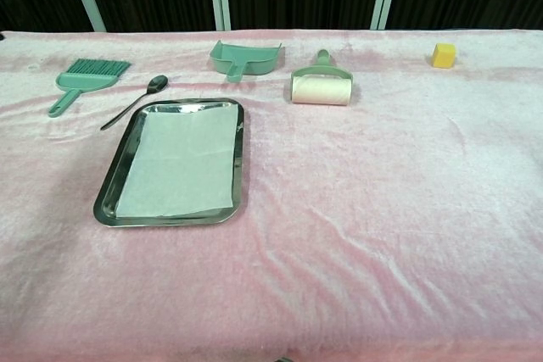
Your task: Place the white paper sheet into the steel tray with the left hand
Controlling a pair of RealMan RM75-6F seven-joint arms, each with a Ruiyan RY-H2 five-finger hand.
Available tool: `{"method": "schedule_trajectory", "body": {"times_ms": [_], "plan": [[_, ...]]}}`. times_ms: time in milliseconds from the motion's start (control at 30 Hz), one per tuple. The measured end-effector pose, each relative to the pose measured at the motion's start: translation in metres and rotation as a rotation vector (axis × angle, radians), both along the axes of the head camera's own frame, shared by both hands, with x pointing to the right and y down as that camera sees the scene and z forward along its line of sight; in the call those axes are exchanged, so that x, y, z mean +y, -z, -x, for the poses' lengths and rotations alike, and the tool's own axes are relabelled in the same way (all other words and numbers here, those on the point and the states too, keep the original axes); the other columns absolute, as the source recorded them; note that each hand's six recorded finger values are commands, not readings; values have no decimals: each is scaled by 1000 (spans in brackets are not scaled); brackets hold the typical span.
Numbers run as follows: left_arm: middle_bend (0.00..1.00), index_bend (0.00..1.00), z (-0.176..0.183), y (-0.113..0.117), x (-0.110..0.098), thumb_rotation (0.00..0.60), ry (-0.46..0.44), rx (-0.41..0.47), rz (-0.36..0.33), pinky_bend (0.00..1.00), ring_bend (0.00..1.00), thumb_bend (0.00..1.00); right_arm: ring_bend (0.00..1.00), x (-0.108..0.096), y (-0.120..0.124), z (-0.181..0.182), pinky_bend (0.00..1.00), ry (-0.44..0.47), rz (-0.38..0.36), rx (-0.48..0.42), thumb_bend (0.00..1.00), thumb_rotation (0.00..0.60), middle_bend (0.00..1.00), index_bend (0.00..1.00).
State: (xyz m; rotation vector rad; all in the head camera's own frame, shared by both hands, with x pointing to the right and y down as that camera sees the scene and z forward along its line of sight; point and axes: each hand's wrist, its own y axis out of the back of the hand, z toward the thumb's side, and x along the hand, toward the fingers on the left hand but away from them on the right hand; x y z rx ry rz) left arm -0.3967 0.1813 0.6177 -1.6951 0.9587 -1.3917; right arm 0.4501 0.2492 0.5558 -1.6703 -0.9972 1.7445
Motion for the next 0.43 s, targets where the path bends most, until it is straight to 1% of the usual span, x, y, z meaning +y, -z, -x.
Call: {"method": "schedule_trajectory", "body": {"times_ms": [133,233,333,433], "plan": [[112,125,27,8,15,600,50,-31,38,0,0,306,90,0,0,0,141,-1,-6,3,255,600,3,0],[112,125,38,13,21,600,92,-18,57,0,0,307,90,0,0,0,141,-3,-4,4,254,600,3,0],[112,125,46,18,22,600,127,-2,53,0,0,306,90,-1,-1,1,141,-5,-6,2,256,600,3,0],[113,125,53,17,20,600,140,-6,49,0,0,306,91,-1,-1,1,141,-7,-8,2,255,600,3,0]]}}
